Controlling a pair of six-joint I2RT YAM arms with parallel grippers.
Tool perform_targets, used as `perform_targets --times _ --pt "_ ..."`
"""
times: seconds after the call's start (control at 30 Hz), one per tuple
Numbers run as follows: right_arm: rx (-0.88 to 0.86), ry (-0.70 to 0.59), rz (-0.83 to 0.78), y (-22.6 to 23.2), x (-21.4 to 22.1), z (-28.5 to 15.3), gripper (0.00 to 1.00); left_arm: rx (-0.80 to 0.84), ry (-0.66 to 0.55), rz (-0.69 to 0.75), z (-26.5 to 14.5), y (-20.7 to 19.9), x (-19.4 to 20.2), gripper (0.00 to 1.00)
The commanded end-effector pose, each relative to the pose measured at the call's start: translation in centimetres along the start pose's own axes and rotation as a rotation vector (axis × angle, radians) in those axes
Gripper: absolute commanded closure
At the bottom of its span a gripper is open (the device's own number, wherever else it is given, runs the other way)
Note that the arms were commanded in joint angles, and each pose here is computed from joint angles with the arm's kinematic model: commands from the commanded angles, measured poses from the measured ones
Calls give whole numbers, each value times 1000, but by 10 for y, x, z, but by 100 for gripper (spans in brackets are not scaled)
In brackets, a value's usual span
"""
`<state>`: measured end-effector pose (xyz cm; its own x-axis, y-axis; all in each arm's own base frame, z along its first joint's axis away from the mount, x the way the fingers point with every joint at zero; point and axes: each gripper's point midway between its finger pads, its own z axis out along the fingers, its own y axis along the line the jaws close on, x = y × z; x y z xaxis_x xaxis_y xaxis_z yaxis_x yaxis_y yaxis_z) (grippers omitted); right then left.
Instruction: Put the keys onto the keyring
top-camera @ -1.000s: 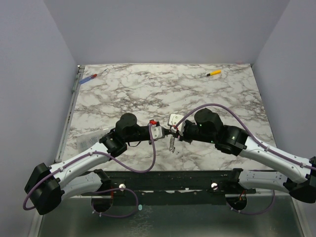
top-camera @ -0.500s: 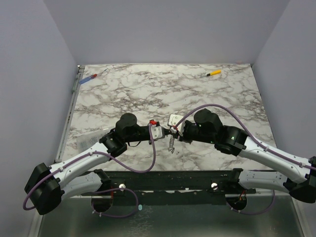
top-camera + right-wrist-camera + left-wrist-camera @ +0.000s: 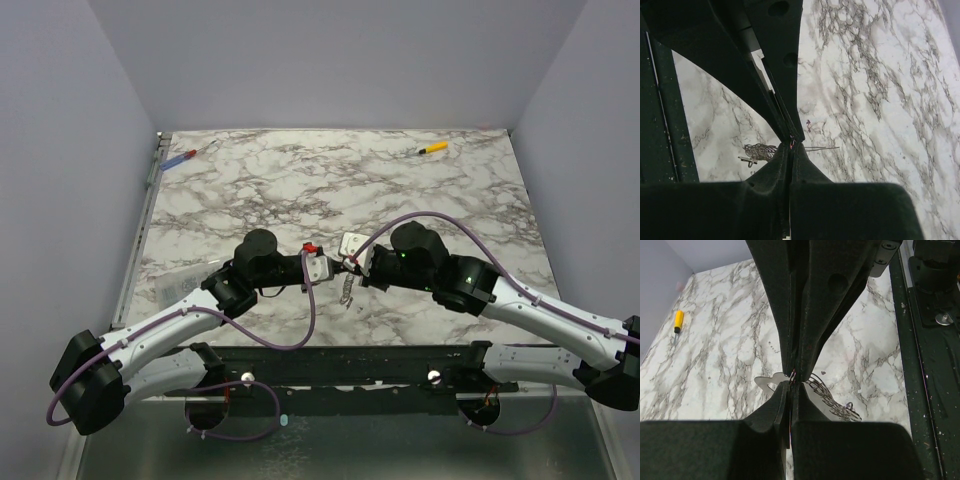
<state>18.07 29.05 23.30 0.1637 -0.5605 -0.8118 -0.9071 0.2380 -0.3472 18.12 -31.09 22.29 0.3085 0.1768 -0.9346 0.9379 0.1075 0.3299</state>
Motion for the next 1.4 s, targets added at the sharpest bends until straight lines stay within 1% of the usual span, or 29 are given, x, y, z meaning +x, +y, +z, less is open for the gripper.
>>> perform_targets --times 0.0,0.1,0.13,0.2,0.27,0.33,0.4,0.7,0.8,1.0,1.2,1.37 --pt "14 -4 -7 -2 1 1 99 -4 -54 49 -1 6 -23 100" --pt "25 -23 -11 -3 -2 -1 99 1 -61 64 -2 5 -24 100" --pt "33 -31 -13 -5 -4 -2 99 -2 -67 71 -3 5 -26 94" --pt "56 -57 -16 -9 -9 -7 99 -17 -81 85 -6 6 -30 78" --pt "76 -88 -19 -12 -16 -13 99 -30 -99 101 -9 7 -35 67" --pt "87 -116 -21 -15 -23 -19 99 -40 -116 109 -12 7 -39 62" --pt "91 -140 -23 -15 -28 -24 99 -40 -126 112 -13 6 -41 61" --pt "78 -168 -18 -12 -33 -31 99 -4 -152 122 -12 0 -44 65" --pt "76 -176 -20 -12 -35 -33 99 -5 -159 126 -12 -1 -45 70" --pt "73 -183 -21 -11 -36 -33 99 6 -164 121 -11 -3 -44 74" --pt "55 -203 -24 -9 -41 -35 99 2 -162 119 -10 -1 -44 75" --pt "33 -217 -30 -5 -44 -35 99 -4 -164 119 -10 0 -44 88"
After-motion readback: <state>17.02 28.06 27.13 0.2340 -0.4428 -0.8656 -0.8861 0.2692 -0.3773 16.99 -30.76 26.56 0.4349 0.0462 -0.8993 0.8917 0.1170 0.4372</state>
